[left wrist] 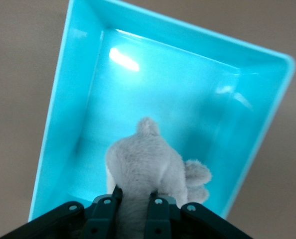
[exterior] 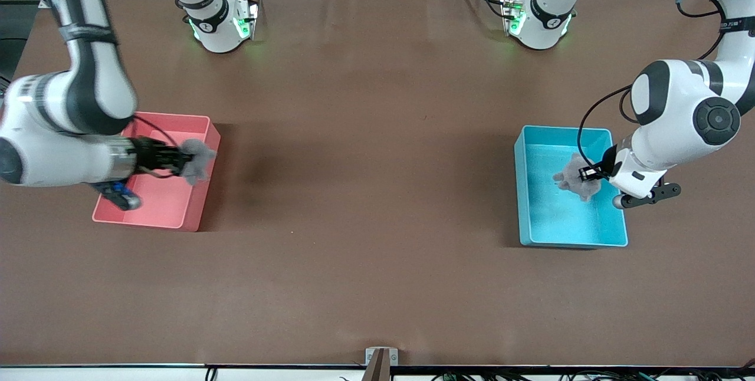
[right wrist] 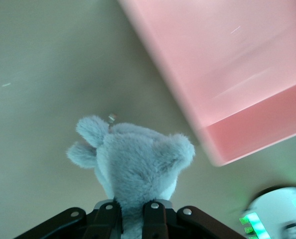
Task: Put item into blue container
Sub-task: 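Open the left gripper in the blue box while the right gripper carries the plush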
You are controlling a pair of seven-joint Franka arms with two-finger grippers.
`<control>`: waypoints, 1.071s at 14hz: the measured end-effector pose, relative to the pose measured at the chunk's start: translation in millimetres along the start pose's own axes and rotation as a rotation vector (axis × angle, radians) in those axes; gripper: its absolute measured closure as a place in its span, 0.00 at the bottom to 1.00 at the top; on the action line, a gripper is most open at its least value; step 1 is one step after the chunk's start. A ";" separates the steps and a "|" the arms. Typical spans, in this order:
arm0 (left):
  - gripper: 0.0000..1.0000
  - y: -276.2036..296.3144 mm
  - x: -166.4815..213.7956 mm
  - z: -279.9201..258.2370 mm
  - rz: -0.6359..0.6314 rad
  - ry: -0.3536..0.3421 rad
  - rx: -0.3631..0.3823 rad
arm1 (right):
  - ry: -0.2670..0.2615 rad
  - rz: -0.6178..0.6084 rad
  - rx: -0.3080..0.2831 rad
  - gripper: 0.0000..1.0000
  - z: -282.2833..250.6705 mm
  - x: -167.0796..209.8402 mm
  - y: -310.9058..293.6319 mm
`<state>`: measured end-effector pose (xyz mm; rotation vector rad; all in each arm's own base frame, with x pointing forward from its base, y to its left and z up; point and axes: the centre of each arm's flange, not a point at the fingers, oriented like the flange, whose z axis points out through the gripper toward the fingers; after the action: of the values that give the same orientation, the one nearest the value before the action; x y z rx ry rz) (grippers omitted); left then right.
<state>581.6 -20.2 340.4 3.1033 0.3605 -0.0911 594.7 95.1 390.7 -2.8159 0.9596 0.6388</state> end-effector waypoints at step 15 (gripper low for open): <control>0.64 -18.8 -5.4 108.9 0.058 -0.005 0.020 | 0.210 0.357 0.275 0.84 217.8 -185.0 -285.5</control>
<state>566.0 -5.6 231.9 3.1293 0.2709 -0.1016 557.2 475.2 258.9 -2.5227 1.4810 0.2156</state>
